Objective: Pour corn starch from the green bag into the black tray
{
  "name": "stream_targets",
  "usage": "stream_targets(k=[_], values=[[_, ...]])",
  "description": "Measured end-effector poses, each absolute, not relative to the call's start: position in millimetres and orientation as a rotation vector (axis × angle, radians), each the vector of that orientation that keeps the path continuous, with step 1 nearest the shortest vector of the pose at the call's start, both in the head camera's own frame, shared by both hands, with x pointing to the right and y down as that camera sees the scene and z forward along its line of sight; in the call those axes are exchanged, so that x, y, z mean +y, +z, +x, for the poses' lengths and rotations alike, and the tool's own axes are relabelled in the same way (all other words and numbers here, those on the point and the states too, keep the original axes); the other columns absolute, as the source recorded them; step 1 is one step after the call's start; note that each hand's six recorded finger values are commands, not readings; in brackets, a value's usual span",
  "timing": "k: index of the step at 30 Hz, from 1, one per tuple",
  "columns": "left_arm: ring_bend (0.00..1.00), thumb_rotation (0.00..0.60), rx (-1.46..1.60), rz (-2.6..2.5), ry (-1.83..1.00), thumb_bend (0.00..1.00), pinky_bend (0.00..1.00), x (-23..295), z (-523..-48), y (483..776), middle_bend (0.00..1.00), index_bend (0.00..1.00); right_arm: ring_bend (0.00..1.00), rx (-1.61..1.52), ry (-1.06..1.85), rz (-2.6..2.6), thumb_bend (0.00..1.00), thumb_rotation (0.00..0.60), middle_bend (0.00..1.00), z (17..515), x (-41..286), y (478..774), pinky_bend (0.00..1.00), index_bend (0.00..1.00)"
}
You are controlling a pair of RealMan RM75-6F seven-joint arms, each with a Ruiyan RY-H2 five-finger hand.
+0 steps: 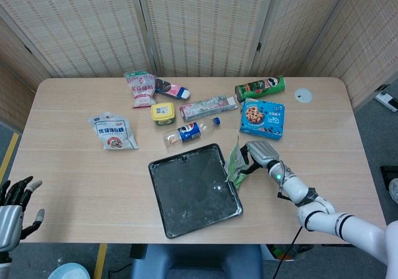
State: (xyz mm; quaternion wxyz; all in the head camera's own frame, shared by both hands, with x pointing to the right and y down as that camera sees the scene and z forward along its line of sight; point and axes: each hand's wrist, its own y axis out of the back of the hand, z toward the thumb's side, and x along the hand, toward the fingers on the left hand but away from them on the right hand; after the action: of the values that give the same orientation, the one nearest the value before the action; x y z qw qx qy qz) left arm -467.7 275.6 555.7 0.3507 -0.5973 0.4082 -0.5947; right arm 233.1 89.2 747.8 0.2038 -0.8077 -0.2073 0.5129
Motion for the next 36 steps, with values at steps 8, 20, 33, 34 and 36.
stream_targets(k=[8, 20, 33, 34, 36], values=[[0.15, 0.6, 1.052, -1.545, -1.539, 0.46, 0.0, 275, -467, 554, 0.14, 0.2, 0.67, -0.572, 1.391, -2.187, 0.21, 0.6, 0.6, 236, 87, 759, 0.52, 0.62], [0.15, 0.6, 1.054, -1.545, -1.535, 0.46, 0.0, 273, -467, 554, 0.14, 0.2, 0.54, -0.565, 1.38, -2.205, 0.21, 0.6, 0.38, 254, 89, 744, 0.43, 0.31], [0.15, 0.6, 1.047, -1.574, -1.501, 0.46, 0.0, 265, -458, 562, 0.14, 0.2, 0.46, -0.653, 1.379, -2.126, 0.21, 0.6, 0.36, 302, 93, 687, 0.42, 0.29], [0.15, 0.6, 1.046, -1.578, -1.5, 0.46, 0.0, 265, -458, 563, 0.14, 0.2, 0.46, -0.668, 1.377, -2.108, 0.21, 0.6, 0.36, 307, 94, 681, 0.42, 0.29], [0.15, 0.6, 1.042, -1.588, -1.499, 0.46, 0.0, 265, -456, 566, 0.14, 0.2, 0.46, -0.701, 1.372, -2.058, 0.21, 0.6, 0.36, 317, 98, 666, 0.42, 0.29]])
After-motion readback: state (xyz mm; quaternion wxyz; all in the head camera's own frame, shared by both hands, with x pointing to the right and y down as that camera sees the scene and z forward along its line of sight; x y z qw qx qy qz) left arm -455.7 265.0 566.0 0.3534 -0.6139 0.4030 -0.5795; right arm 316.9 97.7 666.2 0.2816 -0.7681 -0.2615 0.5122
